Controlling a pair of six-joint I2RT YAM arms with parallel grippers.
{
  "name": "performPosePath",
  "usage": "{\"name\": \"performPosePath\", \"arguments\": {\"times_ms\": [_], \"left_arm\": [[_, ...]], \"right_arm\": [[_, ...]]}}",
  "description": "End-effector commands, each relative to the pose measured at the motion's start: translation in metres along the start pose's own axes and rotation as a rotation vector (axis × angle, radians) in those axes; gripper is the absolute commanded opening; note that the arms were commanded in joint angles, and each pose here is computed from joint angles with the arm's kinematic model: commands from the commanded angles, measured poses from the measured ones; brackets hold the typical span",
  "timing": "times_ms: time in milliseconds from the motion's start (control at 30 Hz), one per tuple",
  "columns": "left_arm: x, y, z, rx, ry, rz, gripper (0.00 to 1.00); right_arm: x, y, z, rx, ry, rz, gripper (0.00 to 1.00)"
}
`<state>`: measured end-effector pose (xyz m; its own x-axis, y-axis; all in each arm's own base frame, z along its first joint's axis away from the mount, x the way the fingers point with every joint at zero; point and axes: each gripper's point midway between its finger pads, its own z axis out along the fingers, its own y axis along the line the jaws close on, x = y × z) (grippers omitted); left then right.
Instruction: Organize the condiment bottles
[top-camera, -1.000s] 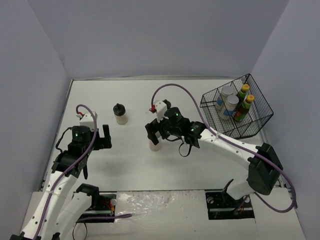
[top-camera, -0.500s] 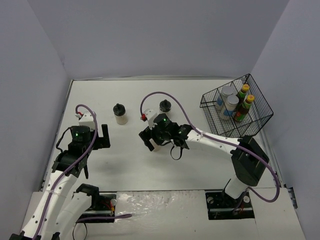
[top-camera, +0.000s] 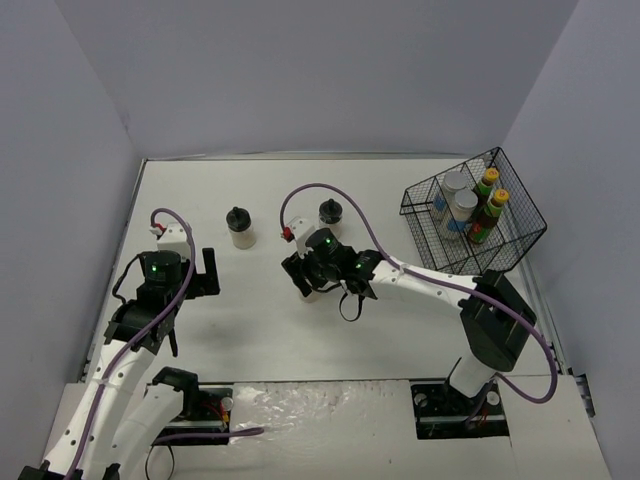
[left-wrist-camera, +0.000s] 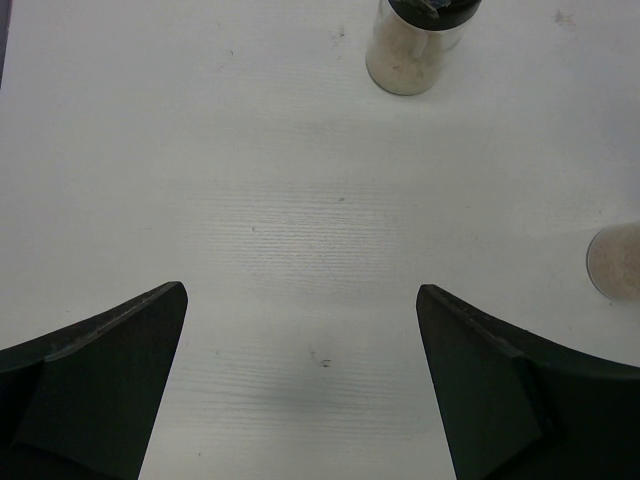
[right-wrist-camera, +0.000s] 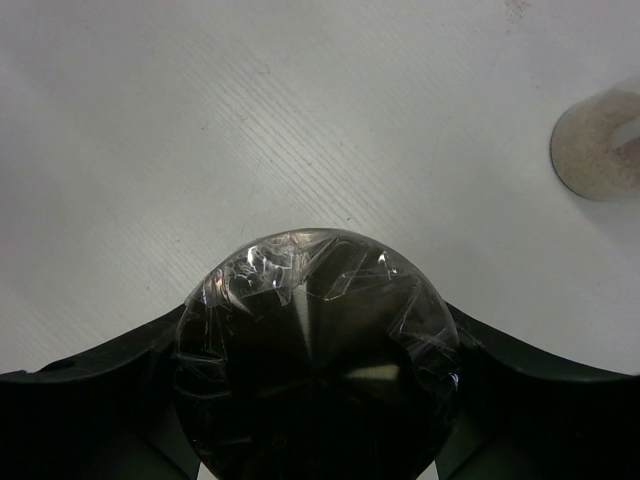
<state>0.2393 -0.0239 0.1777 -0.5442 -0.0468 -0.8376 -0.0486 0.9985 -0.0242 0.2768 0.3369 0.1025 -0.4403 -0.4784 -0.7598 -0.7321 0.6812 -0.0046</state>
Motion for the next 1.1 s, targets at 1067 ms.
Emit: {"name": "performPosePath", "arguments": {"times_ms": [1067], "left_arm": [[-0.023, 0.001, -0.004, -0.014, -0.095, -0.007, 0.97]], "right_arm": [[-0.013, -0.302, -0.331, 1.151, -0.447, 0.79, 0.0]]}}
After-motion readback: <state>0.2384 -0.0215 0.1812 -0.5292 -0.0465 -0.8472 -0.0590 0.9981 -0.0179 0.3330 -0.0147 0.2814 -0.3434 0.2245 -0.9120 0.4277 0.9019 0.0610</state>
